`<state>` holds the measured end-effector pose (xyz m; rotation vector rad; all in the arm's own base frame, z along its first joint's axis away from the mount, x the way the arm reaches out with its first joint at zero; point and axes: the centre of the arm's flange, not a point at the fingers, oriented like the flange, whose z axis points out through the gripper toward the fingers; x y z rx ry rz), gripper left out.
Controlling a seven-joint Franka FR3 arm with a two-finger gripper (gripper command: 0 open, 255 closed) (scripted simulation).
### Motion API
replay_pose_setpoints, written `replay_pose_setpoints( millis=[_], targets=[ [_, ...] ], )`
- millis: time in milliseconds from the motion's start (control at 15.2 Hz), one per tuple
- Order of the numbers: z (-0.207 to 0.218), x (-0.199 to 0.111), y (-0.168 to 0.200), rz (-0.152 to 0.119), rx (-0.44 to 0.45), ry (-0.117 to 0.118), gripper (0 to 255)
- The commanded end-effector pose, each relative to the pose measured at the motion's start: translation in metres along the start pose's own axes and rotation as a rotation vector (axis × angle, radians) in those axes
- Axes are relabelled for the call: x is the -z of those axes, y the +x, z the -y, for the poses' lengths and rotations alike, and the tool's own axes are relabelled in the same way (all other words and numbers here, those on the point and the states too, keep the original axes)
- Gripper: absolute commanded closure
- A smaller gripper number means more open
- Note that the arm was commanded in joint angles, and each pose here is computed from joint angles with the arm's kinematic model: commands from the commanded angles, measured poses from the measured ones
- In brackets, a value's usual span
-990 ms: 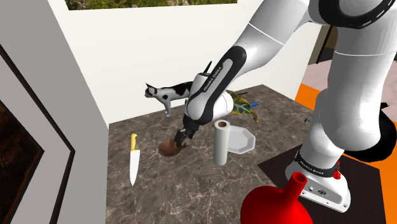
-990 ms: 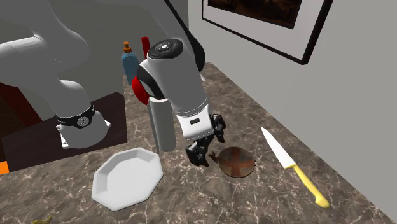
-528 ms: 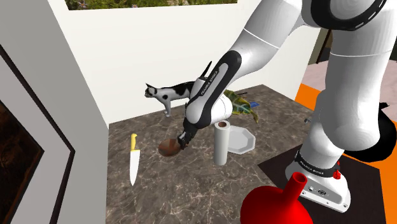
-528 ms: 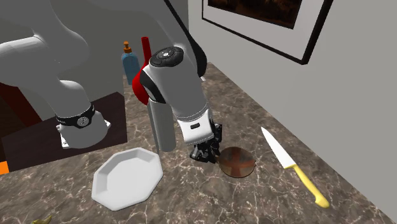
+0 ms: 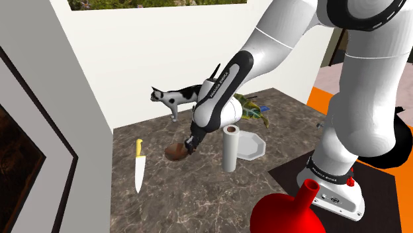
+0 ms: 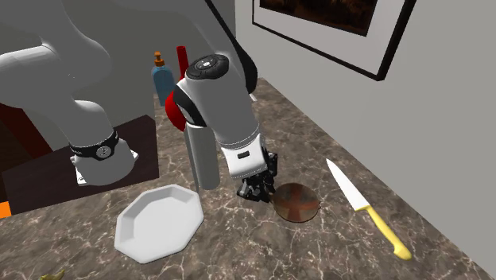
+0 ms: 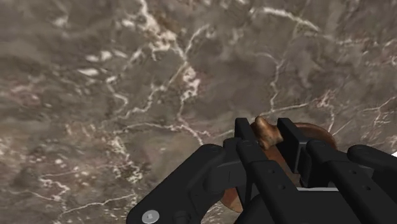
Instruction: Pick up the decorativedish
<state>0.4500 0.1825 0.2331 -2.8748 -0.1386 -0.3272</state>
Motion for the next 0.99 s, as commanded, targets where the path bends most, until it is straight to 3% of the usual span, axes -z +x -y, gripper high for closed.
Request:
replay_pose_setpoints(
  millis=[0, 924],
  targets=[
    [0.002, 0.009, 0.002, 0.0, 0.0, 0.0, 255],
    [0.016, 0.07, 0.017, 0.0, 0.0, 0.0, 255]
  ],
)
